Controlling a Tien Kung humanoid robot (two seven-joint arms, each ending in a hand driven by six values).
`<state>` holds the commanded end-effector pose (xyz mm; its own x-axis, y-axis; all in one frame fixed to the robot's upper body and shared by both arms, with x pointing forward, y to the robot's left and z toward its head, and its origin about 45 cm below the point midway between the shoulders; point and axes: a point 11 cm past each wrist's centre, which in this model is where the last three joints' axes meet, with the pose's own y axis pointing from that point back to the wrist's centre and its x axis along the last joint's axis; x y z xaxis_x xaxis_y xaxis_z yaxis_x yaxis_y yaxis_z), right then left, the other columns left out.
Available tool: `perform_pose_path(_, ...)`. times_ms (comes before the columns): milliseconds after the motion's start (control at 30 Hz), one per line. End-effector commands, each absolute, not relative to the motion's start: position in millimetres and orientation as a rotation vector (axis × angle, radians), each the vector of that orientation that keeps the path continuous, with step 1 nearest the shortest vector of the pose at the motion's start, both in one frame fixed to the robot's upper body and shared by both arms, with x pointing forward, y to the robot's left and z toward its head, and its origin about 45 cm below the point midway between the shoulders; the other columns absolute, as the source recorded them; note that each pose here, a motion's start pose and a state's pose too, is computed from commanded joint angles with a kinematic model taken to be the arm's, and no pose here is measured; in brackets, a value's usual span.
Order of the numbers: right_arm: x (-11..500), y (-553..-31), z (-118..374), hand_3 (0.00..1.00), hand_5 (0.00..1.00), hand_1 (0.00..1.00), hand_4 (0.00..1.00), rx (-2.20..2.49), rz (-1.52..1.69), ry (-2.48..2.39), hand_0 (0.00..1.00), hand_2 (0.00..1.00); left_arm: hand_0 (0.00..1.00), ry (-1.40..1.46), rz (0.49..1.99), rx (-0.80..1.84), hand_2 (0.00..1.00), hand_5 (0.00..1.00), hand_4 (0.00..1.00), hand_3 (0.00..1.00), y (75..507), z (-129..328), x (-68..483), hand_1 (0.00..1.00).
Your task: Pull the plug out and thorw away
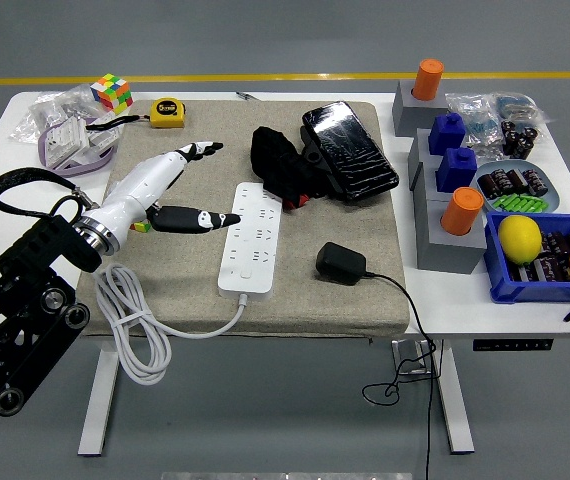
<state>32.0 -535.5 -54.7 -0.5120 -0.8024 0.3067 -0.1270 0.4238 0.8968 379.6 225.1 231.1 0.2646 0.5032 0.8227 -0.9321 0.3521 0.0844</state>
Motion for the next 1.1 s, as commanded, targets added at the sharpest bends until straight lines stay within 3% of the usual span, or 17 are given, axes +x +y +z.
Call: perform_pose_path(1100,33.2,-537.0,-53.6,0.579,0.476,0.660,0.998,0.786,-1.113,-1.915,0.571,0.665,0.865,-0.798,1.064,0.657,0.901,0.501,0.998,0.917,226.0,230.0,379.5,0.872)
